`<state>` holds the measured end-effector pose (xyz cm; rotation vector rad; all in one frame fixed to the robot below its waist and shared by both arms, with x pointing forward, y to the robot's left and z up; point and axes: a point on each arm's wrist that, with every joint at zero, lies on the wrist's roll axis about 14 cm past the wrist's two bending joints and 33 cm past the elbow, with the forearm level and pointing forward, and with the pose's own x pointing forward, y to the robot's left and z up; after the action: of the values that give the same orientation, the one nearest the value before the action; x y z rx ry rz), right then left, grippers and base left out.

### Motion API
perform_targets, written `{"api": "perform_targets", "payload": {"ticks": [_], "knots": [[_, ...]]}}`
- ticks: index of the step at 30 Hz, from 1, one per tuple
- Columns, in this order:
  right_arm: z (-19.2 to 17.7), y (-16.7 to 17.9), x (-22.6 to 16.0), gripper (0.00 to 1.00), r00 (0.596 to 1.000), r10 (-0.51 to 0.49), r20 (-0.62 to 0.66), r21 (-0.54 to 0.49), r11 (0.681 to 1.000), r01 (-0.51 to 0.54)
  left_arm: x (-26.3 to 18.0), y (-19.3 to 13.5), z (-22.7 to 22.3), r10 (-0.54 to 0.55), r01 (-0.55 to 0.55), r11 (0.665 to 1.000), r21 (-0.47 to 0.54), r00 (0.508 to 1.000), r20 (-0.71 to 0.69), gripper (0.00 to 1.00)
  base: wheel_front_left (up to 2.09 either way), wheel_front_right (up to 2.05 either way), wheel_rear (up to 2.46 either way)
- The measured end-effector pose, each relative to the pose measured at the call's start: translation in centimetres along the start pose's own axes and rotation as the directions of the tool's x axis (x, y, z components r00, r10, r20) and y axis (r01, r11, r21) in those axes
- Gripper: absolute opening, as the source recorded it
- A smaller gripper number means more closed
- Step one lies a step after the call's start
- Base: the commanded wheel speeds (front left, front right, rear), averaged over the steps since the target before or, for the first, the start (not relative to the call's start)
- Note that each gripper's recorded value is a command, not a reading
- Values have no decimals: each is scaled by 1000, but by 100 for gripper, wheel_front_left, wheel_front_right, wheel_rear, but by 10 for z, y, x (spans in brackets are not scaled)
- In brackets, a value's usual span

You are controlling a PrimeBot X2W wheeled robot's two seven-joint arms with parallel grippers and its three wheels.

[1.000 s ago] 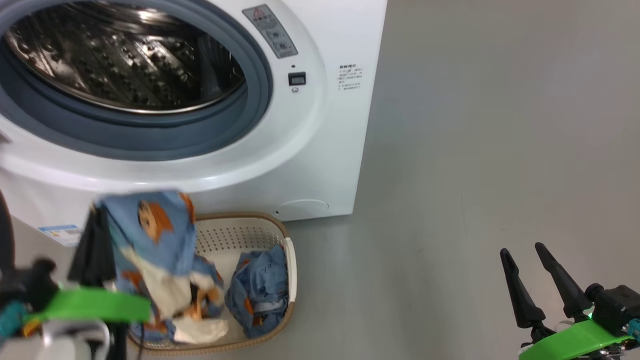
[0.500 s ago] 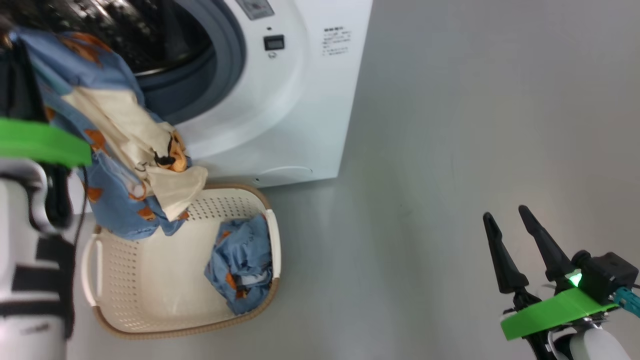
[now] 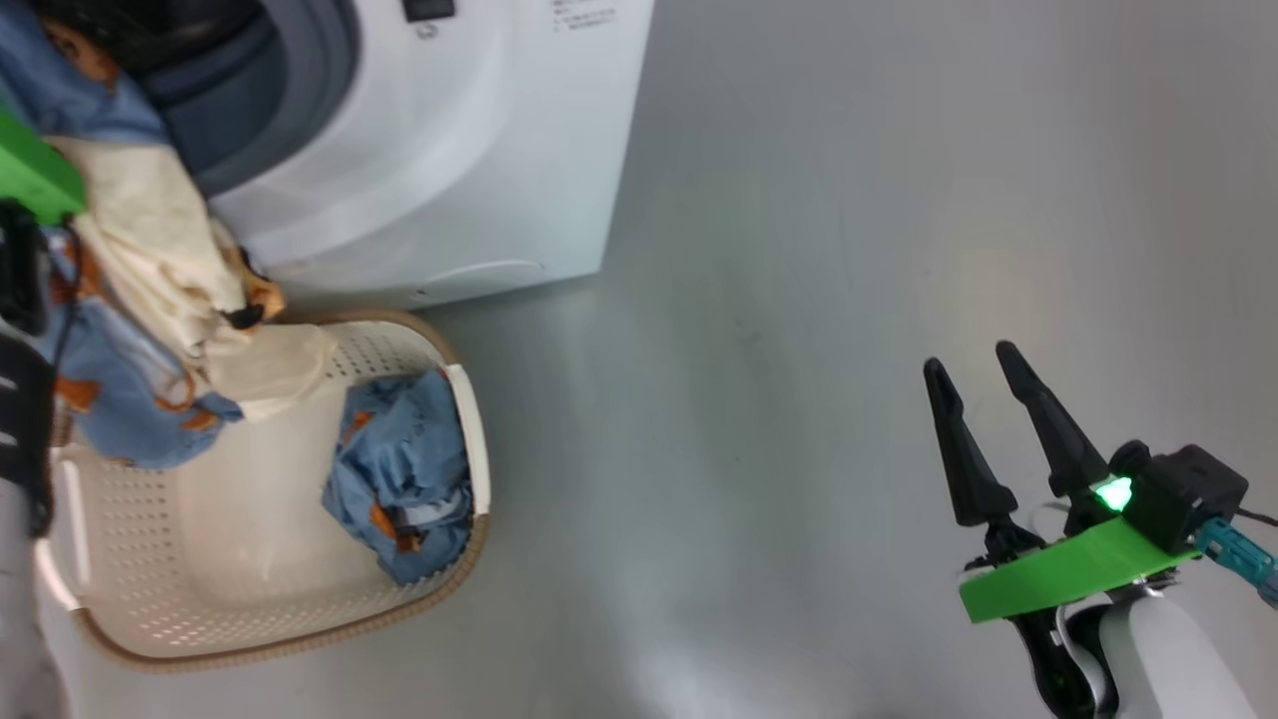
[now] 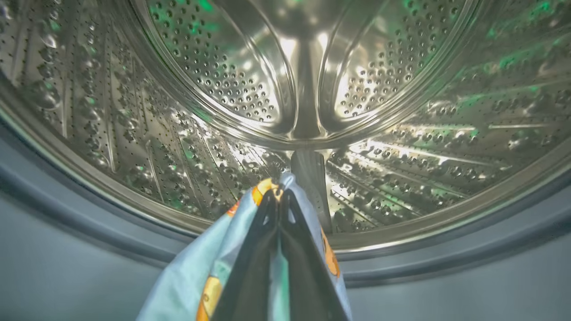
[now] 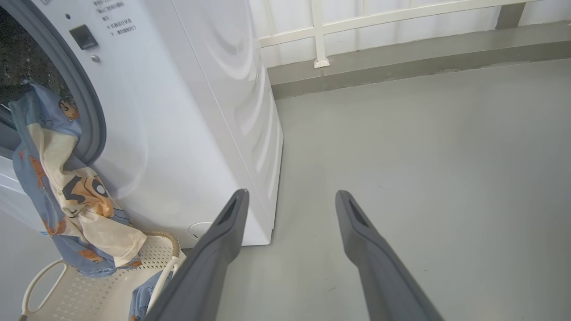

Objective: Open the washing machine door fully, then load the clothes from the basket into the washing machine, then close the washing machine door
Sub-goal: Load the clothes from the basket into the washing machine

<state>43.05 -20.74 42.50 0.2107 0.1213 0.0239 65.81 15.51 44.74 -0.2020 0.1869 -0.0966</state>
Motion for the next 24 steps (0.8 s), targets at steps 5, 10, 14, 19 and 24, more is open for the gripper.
{"api": "perform_targets", "payload": {"ticks": [5,10,14,19,24], "knots": [[-5,-4,6,100,1000,-10,-11,-6,1000,10,19,4,-23,10,-9,1000,14,997,-71,0,0,0,0],[-13,-8,8,100,999,-22,-30,-10,1000,21,37,8,-28,12,-10,999,31,998,-60,0,0,0,0],[-17,-12,12,100,999,-34,-38,-13,999,33,54,2,-10,-8,7,999,32,1000,30,0,0,0,0],[-24,-13,19,100,998,-39,-46,-9,999,39,67,-5,48,-35,24,999,47,968,247,0,0,0,0],[-27,-14,24,100,998,-39,-49,-8,999,39,65,2,71,-12,3,1000,26,936,352,0,0,0,0]]}}
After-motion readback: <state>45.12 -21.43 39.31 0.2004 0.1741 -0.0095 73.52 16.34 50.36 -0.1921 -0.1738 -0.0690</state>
